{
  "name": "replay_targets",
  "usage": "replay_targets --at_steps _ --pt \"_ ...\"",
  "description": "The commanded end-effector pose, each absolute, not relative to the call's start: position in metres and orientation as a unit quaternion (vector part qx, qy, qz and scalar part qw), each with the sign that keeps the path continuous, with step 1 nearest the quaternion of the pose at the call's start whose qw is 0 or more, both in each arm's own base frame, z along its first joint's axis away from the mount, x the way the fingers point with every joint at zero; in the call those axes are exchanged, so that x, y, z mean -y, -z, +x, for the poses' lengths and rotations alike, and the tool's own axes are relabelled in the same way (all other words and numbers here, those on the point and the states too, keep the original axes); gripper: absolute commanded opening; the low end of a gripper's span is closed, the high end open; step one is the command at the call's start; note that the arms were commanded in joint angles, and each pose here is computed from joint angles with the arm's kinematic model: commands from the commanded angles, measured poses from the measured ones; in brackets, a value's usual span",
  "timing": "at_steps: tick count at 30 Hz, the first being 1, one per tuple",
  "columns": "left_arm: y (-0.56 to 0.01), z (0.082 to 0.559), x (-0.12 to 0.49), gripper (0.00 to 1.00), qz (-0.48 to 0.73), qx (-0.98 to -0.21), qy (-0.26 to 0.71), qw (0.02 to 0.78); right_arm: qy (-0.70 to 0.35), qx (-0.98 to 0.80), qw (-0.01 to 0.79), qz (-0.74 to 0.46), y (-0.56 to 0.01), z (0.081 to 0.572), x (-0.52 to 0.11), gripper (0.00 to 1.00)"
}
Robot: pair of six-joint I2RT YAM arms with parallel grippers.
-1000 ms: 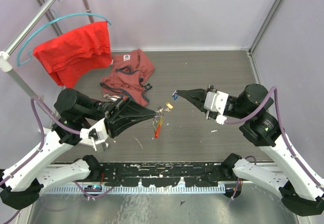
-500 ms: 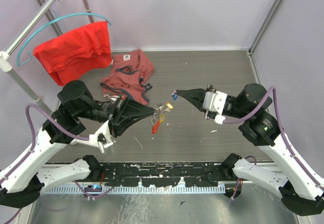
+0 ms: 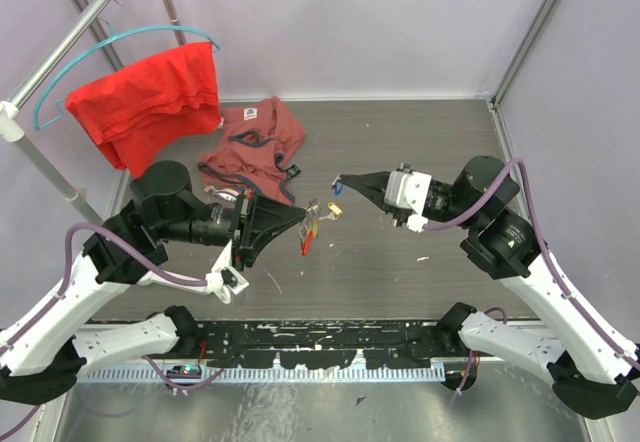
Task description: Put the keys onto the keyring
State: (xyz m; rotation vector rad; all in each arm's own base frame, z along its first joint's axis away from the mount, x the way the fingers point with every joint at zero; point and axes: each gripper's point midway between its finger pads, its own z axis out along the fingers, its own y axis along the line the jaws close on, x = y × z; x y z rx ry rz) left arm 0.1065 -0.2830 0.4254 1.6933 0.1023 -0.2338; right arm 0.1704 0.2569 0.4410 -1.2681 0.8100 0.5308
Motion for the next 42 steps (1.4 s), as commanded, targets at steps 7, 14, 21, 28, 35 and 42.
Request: replay_targets --at_steps 7,14,21,28,35,42 --pt "-0.45 0.11 0.276 0.0 0.722 -0.043 0.066 0.688 -0.256 -0.613 0.593 -0.454 -0.383 0.225 -0.256 0.01" --pt "-0.453 0.108 0.276 0.0 0.714 -0.039 0.07 0.696 -0.291 -0.74 0.475 -0.376 -0.292 0.234 -0.267 0.01" --pt "-0.46 0.101 0.274 0.0 0.697 -0.031 0.085 0.712 -0.271 -0.824 0.387 -0.313 -0.21 0.239 -0.263 0.01" --pt "-0.458 0.099 0.27 0.0 0.689 -0.049 0.098 0.717 -0.224 -0.891 0.314 -0.239 -0.14 0.243 -0.24 0.03" --pt "-0.452 0.102 0.267 0.0 0.675 -0.083 0.113 0.724 -0.175 -0.921 0.261 -0.229 -0.087 0.234 -0.219 0.06" --pt "-0.447 0.103 0.267 0.0 0.669 -0.098 0.126 0.726 -0.178 -0.913 0.305 -0.207 -0.103 0.246 -0.215 0.2"
